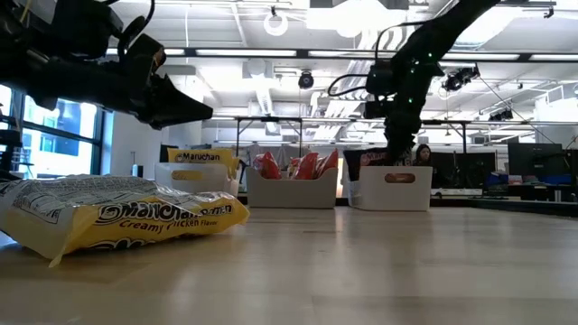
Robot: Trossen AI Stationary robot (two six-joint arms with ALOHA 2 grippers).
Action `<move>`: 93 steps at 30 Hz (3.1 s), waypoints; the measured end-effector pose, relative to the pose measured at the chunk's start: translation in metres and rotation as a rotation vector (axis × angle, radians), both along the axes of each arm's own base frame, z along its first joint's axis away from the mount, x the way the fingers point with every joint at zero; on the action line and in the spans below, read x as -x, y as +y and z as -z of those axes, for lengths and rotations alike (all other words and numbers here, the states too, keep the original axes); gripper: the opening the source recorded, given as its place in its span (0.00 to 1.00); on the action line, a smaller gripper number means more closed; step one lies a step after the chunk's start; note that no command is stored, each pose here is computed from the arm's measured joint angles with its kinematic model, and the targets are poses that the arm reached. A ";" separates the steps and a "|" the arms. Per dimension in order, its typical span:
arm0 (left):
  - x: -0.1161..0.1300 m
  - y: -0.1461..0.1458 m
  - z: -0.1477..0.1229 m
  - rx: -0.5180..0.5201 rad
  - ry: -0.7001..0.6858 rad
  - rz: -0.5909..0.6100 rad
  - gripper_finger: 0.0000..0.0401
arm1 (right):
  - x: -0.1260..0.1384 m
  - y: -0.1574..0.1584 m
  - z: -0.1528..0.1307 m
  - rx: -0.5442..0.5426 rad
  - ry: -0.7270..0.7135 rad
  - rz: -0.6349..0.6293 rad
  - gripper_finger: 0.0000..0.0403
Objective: Sort Maruchan noodles
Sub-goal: Put the top black noodle pack into the white bin, then put the orange noodle pack into the gray bin
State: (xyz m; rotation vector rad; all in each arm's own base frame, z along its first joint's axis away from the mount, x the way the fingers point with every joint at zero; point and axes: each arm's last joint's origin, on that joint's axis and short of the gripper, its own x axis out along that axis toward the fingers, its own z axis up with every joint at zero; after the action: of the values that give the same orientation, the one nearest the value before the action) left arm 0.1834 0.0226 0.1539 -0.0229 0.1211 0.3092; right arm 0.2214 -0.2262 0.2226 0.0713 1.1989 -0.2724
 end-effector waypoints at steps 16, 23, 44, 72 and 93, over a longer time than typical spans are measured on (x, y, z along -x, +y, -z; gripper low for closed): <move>0.000 0.003 0.000 0.002 0.000 -0.010 0.17 | -0.007 0.005 0.005 0.150 0.107 0.085 0.53; 0.000 0.003 0.000 0.002 0.003 -0.010 0.17 | -0.015 0.010 -0.026 0.152 0.135 0.093 0.53; 0.000 0.000 0.004 0.000 0.041 0.076 0.17 | 0.017 0.083 -0.007 0.372 -0.440 0.094 0.04; -0.022 -0.004 -0.016 0.096 0.155 0.289 0.14 | 0.029 0.084 0.007 0.435 -0.567 0.215 0.00; -0.003 -0.080 -0.022 0.871 1.364 0.266 0.36 | -0.006 0.165 0.000 0.392 -0.658 -0.011 0.00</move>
State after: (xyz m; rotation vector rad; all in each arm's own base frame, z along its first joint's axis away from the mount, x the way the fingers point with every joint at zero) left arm 0.1861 -0.0576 0.1760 -0.6589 1.5943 -0.0649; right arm 0.2275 -0.0608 0.2222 -0.1776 0.4789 -0.4300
